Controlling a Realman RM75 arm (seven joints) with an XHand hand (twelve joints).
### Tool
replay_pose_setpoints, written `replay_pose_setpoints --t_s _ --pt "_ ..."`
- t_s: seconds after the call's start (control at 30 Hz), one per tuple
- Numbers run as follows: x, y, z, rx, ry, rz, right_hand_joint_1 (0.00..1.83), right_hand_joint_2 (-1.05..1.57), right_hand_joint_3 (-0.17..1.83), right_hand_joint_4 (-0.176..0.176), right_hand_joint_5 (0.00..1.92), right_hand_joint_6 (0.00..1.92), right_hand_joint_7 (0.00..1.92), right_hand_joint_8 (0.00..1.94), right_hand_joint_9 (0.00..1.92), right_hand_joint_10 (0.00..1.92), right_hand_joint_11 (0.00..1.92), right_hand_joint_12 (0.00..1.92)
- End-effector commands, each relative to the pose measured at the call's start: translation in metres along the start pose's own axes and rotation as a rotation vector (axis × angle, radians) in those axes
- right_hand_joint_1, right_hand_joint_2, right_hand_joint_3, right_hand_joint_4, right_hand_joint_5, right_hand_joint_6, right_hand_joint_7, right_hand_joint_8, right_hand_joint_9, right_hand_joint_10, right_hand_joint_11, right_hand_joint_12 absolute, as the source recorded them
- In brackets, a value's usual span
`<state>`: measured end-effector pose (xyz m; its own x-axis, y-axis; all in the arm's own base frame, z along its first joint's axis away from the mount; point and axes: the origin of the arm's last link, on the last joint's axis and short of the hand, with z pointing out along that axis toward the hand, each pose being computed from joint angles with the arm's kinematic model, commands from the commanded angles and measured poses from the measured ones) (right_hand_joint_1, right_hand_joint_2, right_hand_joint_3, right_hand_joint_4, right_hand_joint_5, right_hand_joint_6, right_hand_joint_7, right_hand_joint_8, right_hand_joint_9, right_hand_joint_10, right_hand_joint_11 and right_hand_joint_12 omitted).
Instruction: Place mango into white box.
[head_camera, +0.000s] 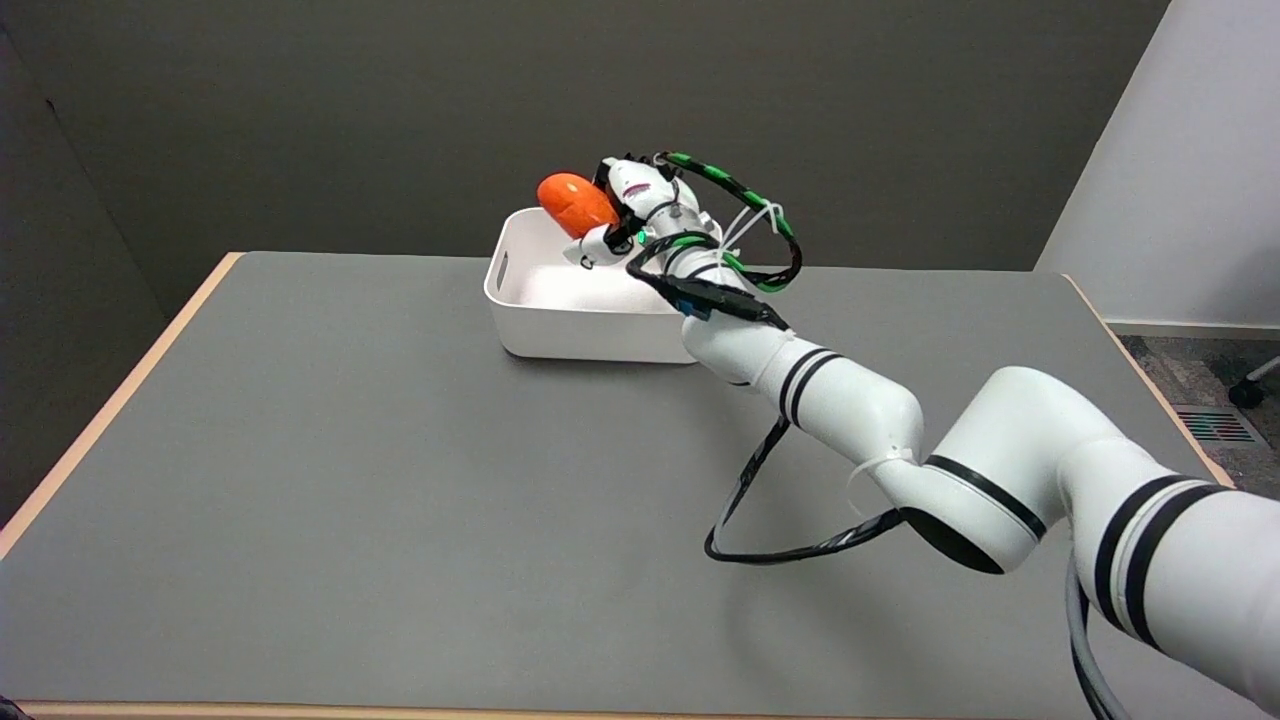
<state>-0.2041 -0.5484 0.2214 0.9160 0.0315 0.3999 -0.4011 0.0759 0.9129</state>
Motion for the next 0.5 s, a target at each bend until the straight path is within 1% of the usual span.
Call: replay_pose_setpoints --t_s 0.03,0.07,0.1,0.13,0.17,0.2,0.27,0.33,0.4,0.47,0.5 --pt "-0.015 -0.018 -0.001 0.072 -0.1 -0.026 1.14 1.17 0.35 -0.176 0.57 1.62 0.63 1.66 0.82 1.92 0.22 1.92" --pt "-0.018 -0.021 -0.003 0.092 -0.116 -0.022 1.08 1.01 0.54 -0.103 0.52 1.44 0.68 1.56 0.8 1.84 0.19 1.92" --pt "-0.021 -0.024 -0.006 0.11 -0.13 -0.016 1.0 0.8 0.79 -0.014 0.48 1.22 0.74 1.43 0.78 1.73 0.15 1.92" --pt "-0.022 -0.024 -0.007 0.117 -0.136 -0.012 0.92 0.7 0.91 0.025 0.43 0.98 0.72 1.19 0.73 1.55 0.23 1.87" --pt "-0.026 -0.023 -0.009 0.121 -0.146 -0.004 0.86 0.69 0.92 0.018 0.37 0.77 0.64 0.91 0.65 1.34 0.38 1.78" --pt "-0.027 -0.022 -0.011 0.126 -0.15 0.0 0.78 0.67 0.92 0.014 0.31 0.6 0.54 0.68 0.53 1.15 0.44 1.69" --pt "-0.031 -0.019 -0.019 0.142 -0.147 0.018 0.66 0.65 0.9 0.01 0.24 0.44 0.38 0.45 0.31 0.93 0.35 1.56" --pt "-0.027 -0.016 -0.026 0.157 -0.127 0.035 0.59 0.63 0.88 -0.001 0.16 0.35 0.26 0.36 0.22 0.84 0.28 1.5" --pt "-0.023 -0.009 -0.034 0.164 -0.108 0.065 0.55 0.6 0.91 -0.005 0.09 0.28 0.16 0.33 0.15 0.78 0.24 1.47" --pt "-0.018 -0.001 -0.041 0.169 -0.088 0.091 0.41 0.56 0.9 -0.008 0.01 0.13 0.04 0.22 0.03 0.67 0.16 1.3" --pt "-0.016 0.001 -0.043 0.174 -0.084 0.093 0.41 0.56 0.88 -0.007 0.0 0.08 0.02 0.21 0.02 0.64 0.13 1.3"
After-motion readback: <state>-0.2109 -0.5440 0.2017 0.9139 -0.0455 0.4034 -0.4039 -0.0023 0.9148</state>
